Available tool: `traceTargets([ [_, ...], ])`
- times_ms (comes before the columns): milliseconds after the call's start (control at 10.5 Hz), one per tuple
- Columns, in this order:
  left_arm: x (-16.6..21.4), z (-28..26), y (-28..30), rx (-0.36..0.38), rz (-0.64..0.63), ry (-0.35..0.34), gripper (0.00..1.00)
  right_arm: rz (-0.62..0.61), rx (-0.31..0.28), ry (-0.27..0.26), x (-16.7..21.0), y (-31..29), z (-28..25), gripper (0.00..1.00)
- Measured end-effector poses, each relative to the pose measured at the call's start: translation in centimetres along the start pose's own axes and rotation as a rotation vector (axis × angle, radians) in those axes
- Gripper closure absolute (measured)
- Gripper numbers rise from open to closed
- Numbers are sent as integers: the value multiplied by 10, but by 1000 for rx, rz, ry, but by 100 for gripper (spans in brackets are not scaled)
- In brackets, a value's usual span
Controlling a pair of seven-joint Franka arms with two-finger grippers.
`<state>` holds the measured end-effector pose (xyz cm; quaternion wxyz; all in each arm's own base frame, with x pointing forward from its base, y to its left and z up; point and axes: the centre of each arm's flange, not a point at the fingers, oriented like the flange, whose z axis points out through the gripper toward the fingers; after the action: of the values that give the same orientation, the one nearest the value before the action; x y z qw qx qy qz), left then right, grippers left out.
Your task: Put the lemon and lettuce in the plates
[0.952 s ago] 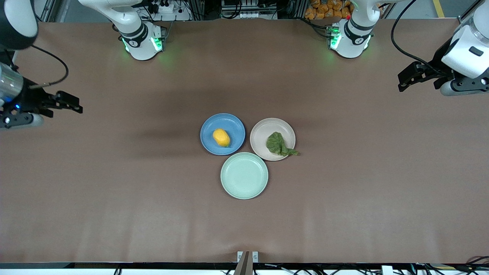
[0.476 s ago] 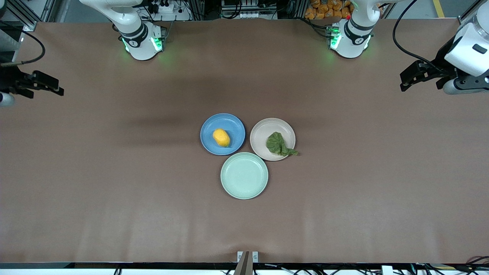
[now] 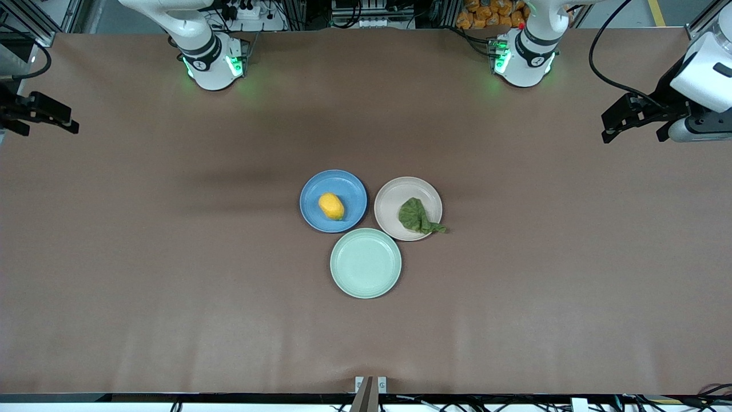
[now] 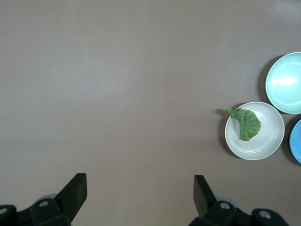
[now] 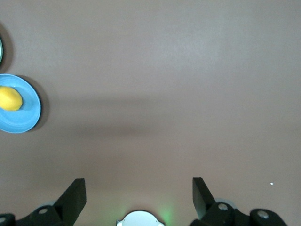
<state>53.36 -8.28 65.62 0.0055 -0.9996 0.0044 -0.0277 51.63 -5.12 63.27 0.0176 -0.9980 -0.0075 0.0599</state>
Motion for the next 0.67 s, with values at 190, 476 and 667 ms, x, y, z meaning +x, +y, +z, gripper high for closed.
traceTargets([
  [190, 0, 1, -2, 0, 19, -2, 0, 4, 1, -27, 2, 0, 2, 0],
  [476, 1, 1, -2, 0, 20, 1, 0, 20, 0, -41, 7, -2, 6, 0],
  [667, 1, 1, -2, 0, 20, 2, 0, 29, -2, -49, 11, -5, 10, 0],
])
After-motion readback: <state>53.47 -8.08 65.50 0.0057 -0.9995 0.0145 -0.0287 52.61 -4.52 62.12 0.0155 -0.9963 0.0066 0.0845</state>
